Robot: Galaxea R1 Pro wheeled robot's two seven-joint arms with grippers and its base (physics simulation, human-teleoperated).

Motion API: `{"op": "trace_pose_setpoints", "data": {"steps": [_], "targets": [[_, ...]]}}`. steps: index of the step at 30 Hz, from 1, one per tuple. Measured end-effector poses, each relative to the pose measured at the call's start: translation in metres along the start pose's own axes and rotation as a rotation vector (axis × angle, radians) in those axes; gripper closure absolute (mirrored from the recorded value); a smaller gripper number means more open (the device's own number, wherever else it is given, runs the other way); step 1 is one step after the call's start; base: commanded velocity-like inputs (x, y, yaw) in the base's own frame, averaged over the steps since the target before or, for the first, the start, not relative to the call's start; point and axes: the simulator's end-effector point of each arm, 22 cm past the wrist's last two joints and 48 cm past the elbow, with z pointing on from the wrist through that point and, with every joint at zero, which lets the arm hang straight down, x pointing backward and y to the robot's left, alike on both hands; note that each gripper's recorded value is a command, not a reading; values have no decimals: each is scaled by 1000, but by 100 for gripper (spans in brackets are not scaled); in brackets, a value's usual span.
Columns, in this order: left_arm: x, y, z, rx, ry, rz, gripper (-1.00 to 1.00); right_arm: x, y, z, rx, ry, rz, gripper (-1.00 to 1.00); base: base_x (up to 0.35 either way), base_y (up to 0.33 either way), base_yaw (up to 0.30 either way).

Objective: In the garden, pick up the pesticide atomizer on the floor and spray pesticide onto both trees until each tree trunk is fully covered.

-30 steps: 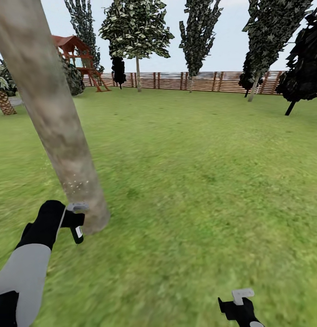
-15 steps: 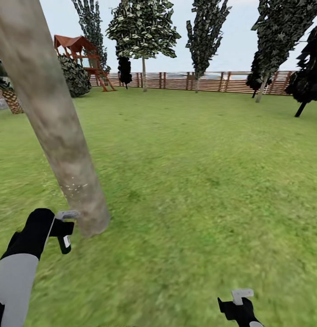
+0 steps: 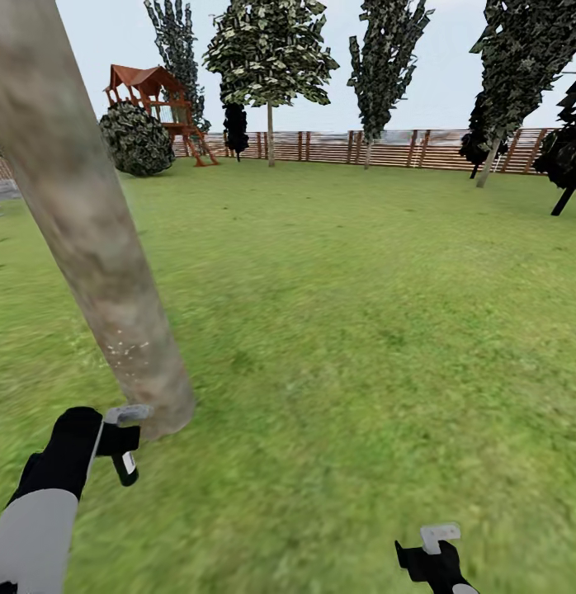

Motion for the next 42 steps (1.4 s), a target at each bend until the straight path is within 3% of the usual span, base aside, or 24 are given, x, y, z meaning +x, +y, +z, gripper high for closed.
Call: {"op": "trace_pose_setpoints", "data": {"steps": [2,6,30,42], "targets": [[2,6,0,9,-5,-42,100,0,0,0,0,0,0,-100,187,-225,0],[1,3,0,15,-9,-45,100,0,1,0,-1,0,1,-100,80,-261,128],[2,-10,2,8,2,7,100,0,5,0,-7,2,1,-100,56,-278,273],[2,-11,2,10,0,7,100,0,5,0,-6,2,1,-100,151,-270,23]]}}
